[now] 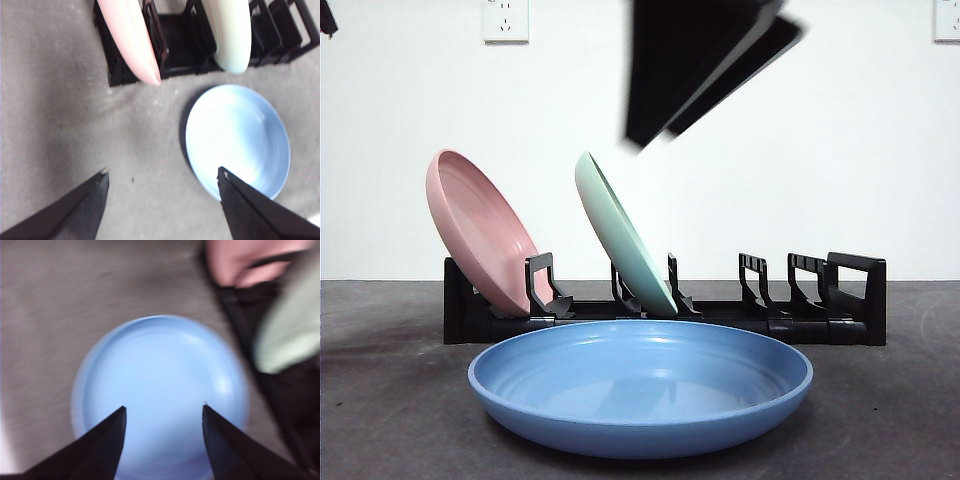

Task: Place the plate

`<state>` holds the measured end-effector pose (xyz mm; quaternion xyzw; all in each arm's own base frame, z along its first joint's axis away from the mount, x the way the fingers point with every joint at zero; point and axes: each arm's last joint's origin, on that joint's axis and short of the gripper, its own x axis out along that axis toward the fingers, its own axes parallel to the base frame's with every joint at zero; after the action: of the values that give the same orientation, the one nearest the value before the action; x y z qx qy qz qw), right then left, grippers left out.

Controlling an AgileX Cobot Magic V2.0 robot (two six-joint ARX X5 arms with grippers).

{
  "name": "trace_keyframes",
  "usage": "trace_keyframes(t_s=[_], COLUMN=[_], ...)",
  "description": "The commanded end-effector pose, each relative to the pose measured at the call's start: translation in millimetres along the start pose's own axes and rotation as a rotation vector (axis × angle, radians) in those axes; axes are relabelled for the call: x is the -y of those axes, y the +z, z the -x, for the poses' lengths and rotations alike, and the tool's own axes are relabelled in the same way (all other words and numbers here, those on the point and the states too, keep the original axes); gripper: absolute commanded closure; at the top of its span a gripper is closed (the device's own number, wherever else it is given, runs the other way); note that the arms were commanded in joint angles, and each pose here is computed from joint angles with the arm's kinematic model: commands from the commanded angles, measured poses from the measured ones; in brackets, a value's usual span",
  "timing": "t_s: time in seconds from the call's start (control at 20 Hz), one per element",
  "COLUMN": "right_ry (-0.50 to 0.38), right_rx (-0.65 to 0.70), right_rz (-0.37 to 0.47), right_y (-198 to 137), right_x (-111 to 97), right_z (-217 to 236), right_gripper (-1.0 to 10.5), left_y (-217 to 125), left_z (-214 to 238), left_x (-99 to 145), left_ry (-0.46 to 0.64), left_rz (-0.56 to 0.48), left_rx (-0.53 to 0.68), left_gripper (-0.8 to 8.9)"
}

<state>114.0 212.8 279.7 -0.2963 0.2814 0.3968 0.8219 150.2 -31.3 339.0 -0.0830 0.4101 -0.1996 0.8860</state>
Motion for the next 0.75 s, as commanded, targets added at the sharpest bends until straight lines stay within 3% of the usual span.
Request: trace_keyframes(t_s=[0.05, 0.5, 0.75], right_ry=[-0.067, -0.305, -0.328], right_rx=[0.046, 0.055, 0.006], right_rz=[-0.065, -0.32, -0.38], right_y=[2, -24, -35], right_x=[23, 100, 112], right_z=[14, 38, 39], right_gripper=[7.1, 7.0, 7.0], left_y=[8, 24, 70], left_z=[4, 1, -15], left_x=[3, 3, 8], left_ry=[-0.012, -0.039, -0.045], left_rz=[0.007, 0.126, 0.139], left_rx=[0.052, 0.166, 0.116], left_gripper=[4.7, 4.71, 4.71])
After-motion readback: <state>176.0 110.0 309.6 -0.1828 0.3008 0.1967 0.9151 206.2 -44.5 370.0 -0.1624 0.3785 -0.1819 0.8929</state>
